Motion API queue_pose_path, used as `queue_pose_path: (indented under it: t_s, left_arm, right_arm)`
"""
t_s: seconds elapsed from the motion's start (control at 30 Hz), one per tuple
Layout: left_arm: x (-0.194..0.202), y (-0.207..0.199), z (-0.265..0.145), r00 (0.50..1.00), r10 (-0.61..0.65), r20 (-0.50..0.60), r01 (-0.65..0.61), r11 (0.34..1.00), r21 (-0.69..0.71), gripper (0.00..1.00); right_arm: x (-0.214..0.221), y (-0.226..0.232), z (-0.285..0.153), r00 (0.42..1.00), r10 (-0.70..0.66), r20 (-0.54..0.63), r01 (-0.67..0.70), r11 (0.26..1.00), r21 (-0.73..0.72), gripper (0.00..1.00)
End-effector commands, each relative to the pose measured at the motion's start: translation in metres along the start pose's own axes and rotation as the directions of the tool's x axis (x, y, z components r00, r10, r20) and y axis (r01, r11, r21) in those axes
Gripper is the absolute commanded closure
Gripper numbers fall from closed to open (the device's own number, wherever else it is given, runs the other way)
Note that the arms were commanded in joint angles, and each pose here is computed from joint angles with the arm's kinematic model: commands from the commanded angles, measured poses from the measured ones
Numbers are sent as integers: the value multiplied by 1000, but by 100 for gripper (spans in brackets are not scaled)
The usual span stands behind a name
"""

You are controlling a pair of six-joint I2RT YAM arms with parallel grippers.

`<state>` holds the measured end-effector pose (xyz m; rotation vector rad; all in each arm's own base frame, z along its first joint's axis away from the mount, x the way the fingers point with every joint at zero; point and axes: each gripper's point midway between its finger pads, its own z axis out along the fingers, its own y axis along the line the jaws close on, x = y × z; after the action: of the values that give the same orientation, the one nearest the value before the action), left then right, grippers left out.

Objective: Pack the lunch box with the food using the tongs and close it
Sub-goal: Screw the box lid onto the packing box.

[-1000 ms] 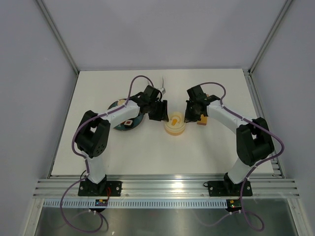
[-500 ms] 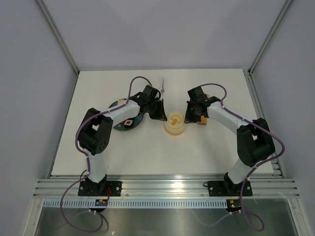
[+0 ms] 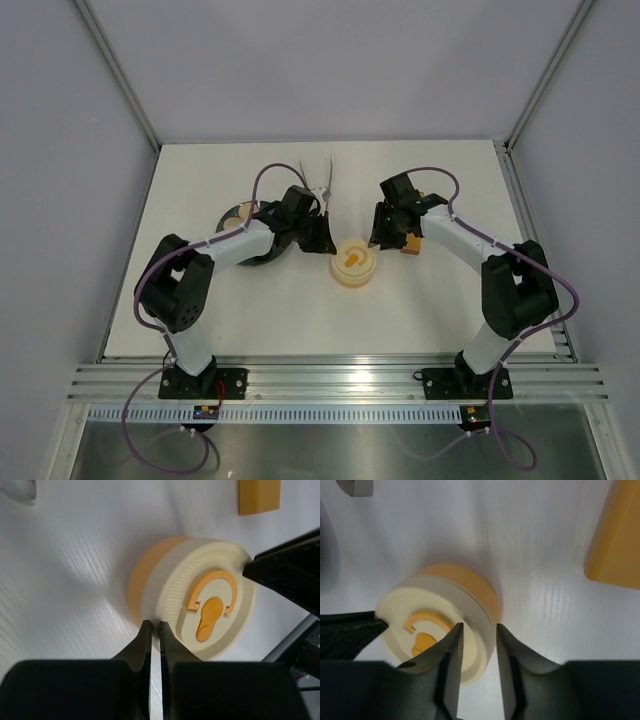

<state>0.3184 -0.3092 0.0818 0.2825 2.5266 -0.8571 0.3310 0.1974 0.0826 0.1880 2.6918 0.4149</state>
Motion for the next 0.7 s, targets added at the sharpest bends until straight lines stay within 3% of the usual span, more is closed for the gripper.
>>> queue_pose_path:
  t_s: [0.0, 0.03, 0.07, 0.17, 0.23, 0.47, 0.67]
  left_arm:
    - [-2, -32, -14, 999, 44, 32, -47, 993, 108, 100]
    - [-1, -33, -14, 999, 40, 33, -43, 992, 116, 100]
    - [0, -34, -14, 999, 31, 31, -34, 992, 120, 100]
    - [3, -33, -15, 1000, 9, 27, -12, 993, 117, 100]
    - [5, -32, -15, 999, -16, 30, 12, 994, 112, 100]
    - [0, -27, -20, 997, -43, 60, 38, 997, 73, 100]
    - [-1, -26, -16, 997, -52, 60, 48, 996, 75, 100]
  right_arm:
    - [-29, 14, -17, 996, -20, 91, 21, 1000, -8, 55]
    - [-32, 12, -20, 994, -23, 109, 21, 1000, 14, 42]
    - [-34, 14, -23, 993, -22, 117, 20, 1000, 17, 38]
    - [-31, 19, -32, 991, -33, 130, 26, 998, 58, 29]
    - [-24, 21, -34, 992, -38, 123, 26, 995, 97, 29]
    - [14, 40, -44, 992, -90, 86, 83, 993, 84, 34]
    - [46, 58, -62, 987, -146, 64, 146, 989, 13, 57]
